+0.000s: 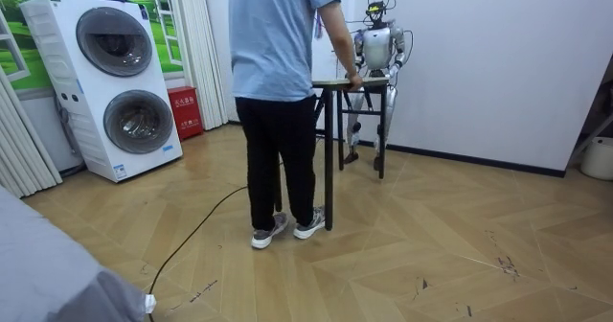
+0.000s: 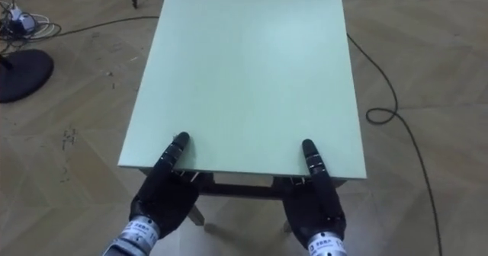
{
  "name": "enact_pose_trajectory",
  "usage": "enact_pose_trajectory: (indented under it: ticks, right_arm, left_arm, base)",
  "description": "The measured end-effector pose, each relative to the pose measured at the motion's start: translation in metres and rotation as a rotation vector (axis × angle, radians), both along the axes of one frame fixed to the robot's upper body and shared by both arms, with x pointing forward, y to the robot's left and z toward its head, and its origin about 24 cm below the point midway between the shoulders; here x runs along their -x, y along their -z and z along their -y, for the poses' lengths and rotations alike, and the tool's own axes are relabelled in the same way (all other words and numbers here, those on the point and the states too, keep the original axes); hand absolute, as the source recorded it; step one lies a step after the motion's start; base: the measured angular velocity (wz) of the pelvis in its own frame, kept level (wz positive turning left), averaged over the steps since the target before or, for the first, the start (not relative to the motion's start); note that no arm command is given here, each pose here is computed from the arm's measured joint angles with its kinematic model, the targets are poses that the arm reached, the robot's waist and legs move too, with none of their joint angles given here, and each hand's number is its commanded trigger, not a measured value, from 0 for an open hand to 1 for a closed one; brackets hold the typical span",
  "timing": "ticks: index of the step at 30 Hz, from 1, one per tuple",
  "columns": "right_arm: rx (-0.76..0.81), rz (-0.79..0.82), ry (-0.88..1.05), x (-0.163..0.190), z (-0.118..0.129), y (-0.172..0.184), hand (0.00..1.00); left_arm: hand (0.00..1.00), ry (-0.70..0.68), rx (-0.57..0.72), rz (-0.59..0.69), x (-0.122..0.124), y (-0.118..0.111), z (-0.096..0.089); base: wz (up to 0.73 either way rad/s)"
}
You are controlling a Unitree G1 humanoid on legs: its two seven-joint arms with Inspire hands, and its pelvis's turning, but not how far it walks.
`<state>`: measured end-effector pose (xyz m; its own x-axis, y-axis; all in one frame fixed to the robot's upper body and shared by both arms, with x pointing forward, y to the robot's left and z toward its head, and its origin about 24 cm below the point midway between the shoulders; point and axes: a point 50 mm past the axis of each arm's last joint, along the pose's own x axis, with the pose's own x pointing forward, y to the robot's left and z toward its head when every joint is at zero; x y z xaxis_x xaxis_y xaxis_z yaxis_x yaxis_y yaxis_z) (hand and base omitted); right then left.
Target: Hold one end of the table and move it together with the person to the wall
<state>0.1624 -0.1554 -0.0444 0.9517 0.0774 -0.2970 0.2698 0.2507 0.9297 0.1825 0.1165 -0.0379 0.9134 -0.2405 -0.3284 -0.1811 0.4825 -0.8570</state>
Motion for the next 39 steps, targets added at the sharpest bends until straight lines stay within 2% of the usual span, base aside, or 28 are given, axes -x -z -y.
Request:
enact_pose_trajectory:
  ticks: [10, 22, 29, 33, 39]
  right_arm:
    - [-0.003, -0.028, 0.037, 0.007, -0.003, 0.005, 1.00]
    - [-0.022, -0.014, 0.050, 0.008, -0.011, 0.004, 1.00]
    - [-0.004, -0.013, 0.042, 0.008, -0.008, 0.004, 1.00]
    - [0.010, -0.008, 0.026, 0.008, -0.005, 0.004, 1.00]
    - [-0.011, -0.020, 0.084, 0.014, 0.004, 0.006, 1.00]
  left_arm:
    - [1.00, 0.004, -0.033, -0.008, 0.002, 0.001, -0.001]
    - [1.00, 0.010, -0.032, 0.024, 0.002, -0.001, -0.004]
    - [1.00, -0.007, -0.021, 0.002, 0.008, 0.002, -0.003]
    - [1.00, -0.010, -0.010, -0.006, 0.011, 0.003, 0.000]
    - [1.00, 0.038, -0.031, 0.023, 0.005, -0.001, 0.009]
  base:
    - [0.12]
    - [0.45]
    - [0.46]
    - [0.76]
    - [1.53]
